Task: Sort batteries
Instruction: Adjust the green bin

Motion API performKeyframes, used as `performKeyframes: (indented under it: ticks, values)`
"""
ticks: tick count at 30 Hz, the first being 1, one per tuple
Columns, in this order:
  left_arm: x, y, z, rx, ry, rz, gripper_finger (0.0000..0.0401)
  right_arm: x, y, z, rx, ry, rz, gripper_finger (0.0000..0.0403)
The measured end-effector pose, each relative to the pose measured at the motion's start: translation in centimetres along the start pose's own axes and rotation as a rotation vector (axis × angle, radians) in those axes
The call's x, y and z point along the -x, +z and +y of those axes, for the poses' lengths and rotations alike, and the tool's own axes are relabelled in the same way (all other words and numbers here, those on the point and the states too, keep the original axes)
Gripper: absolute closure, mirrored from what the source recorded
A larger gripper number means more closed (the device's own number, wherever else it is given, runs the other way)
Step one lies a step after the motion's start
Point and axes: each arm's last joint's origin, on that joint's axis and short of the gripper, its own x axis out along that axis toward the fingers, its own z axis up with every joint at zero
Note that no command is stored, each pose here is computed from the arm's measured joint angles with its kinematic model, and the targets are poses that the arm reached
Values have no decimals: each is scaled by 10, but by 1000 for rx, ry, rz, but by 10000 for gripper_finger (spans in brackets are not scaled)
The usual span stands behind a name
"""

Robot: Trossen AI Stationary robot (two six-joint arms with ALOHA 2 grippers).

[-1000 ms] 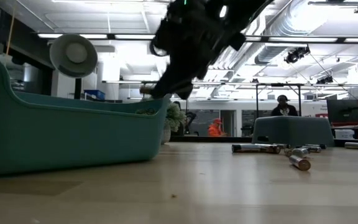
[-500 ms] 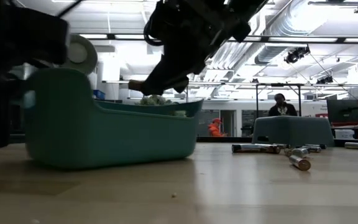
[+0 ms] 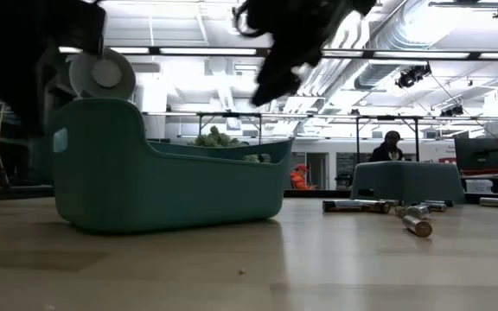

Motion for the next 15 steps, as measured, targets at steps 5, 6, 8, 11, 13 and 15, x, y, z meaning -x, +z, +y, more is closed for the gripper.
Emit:
performKeyframes:
  ticks: [5,6,8,11,13,15]
  values:
    - [29,11,27,85,60,-181,270,48,-16,-3,50,-184,137,183]
    - [34,15,31,110,53,-218,270,52,-22,-6,37,-219,173,184]
    - [43,23,39,171,28,-285,270,61,-37,-17,-37,-340,245,186]
    - [56,38,46,241,-58,-411,270,76,-63,-43,-228,-558,314,191]
    - [64,51,47,258,-115,-515,270,89,-80,-60,-382,-674,319,207]
    - [68,64,48,256,-140,-609,270,103,-94,-78,-518,-774,302,240]
